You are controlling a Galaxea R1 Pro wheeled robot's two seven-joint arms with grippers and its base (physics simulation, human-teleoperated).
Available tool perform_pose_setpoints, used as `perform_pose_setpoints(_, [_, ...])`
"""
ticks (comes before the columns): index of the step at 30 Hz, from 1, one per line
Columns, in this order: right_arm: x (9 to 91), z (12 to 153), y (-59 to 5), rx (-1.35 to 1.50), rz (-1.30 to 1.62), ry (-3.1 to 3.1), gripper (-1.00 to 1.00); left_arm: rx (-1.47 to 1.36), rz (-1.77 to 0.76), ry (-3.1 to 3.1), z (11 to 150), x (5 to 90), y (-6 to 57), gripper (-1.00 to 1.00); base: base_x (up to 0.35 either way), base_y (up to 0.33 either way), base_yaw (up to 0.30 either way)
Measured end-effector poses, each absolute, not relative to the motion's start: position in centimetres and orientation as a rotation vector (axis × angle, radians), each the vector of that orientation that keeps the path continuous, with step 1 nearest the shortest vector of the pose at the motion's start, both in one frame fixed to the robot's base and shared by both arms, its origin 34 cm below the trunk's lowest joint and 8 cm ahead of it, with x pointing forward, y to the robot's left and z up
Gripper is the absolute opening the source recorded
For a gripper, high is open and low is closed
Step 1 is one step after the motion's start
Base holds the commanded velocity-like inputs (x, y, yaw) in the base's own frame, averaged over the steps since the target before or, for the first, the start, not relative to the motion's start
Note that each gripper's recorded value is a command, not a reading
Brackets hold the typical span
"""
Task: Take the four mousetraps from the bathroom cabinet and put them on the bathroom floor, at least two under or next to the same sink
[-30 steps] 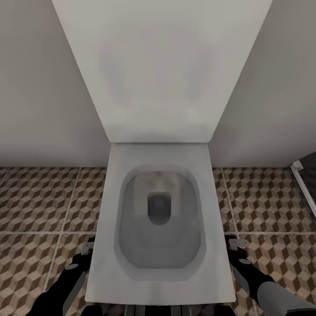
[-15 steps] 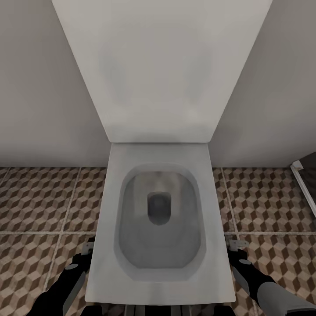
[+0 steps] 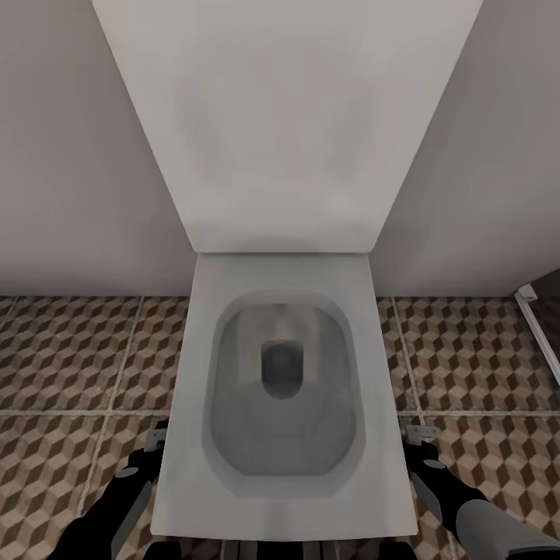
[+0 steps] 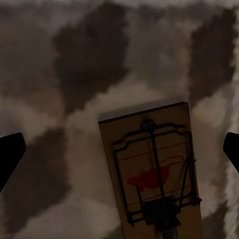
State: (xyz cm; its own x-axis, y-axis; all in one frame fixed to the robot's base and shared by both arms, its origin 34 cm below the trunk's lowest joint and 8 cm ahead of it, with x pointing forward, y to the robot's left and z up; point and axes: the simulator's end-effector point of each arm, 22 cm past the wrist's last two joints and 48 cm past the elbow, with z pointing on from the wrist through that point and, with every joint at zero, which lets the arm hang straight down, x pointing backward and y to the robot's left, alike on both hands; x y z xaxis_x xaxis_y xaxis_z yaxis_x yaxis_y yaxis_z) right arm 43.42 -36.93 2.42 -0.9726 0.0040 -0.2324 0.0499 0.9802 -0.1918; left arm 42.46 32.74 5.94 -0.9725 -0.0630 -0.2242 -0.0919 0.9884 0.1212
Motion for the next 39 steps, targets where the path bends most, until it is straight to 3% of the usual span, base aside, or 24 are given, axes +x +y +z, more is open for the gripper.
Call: perform_pose_setpoints(39, [43.5, 2.4, -37.0, 0.048, -0.289, 2.892, 1.00, -0.124, 0.213, 2.966, 4.9, 40.9, 33.3, -1.00, 0.000, 0.000, 0.000])
